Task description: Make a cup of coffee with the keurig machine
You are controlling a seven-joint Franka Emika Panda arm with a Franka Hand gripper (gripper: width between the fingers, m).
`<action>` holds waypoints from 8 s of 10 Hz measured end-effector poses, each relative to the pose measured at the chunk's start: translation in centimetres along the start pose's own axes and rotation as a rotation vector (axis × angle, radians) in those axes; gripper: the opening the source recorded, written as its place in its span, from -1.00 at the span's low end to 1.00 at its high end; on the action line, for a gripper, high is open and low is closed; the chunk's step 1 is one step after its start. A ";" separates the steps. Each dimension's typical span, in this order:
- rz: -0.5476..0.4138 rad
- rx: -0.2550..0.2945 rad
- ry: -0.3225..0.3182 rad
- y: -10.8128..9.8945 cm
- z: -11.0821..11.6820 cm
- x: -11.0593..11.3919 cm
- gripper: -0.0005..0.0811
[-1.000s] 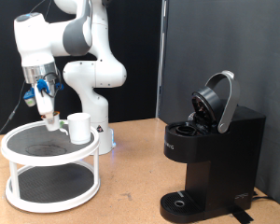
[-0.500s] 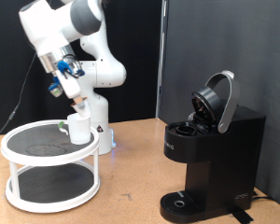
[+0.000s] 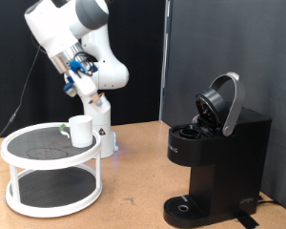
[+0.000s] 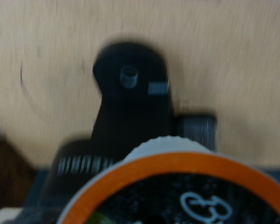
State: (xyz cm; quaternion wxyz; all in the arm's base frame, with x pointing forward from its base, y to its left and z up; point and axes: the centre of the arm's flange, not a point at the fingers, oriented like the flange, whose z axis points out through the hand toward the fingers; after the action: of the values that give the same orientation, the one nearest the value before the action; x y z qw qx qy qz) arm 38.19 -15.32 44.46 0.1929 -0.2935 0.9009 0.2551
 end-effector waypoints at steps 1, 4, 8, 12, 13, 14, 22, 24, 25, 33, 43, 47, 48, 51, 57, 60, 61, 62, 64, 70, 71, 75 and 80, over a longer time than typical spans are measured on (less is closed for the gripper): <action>-0.014 -0.055 -0.038 0.4 0.2 -1.5 -0.01; -0.066 -0.113 -0.059 1.6 1.1 -5.8 -0.01; -0.055 -0.105 -0.090 2.2 2.0 -8.1 -0.01; -0.066 -0.111 -0.202 3.1 3.7 -11.8 -0.01; -0.075 -0.123 -0.183 3.5 4.7 -12.8 -0.01; -0.079 -0.139 -0.163 4.1 5.7 -13.8 -0.01; -0.075 -0.166 -0.090 5.4 9.4 -15.3 -0.01; -0.075 -0.147 -0.059 4.8 10.6 -15.1 -0.01; -0.076 -0.144 -0.047 4.7 11.2 -15.0 -0.01; -0.090 -0.077 0.045 3.7 15.4 -14.1 -0.01; -0.091 -0.046 0.108 4.3 18.3 -15.0 -0.01; -0.095 -0.044 0.111 4.5 18.5 -15.2 0.62; -0.094 -0.045 0.109 4.6 18.4 -15.2 0.62; -0.099 -0.070 0.051 4.8 17.4 -15.5 0.80; -0.062 -0.118 -0.107 4.7 13.5 -15.1 0.81; -0.041 -0.144 -0.225 5.6 9.4 -16.1 0.81; -0.039 -0.150 -0.235 5.9 7.9 -16.3 0.81; -0.034 -0.152 -0.245 6.2 6.5 -16.5 0.81; -0.020 -0.147 -0.260 6.7 3.9 -16.5 0.81; -0.051 -0.233 -0.351 9.0 4.2 -19.4 0.81; -0.058 -0.245 -0.333 9.9 4.6 -20.5 0.81; -0.024 -0.183 -0.259 13.2 7.0 -24.9 0.81; -0.021 -0.166 -0.303 13.8 7.4 -26.4 0.81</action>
State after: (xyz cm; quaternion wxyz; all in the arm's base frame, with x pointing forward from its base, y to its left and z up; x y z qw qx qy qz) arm 50.89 9.88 56.50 0.3039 -0.2759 0.8343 0.3680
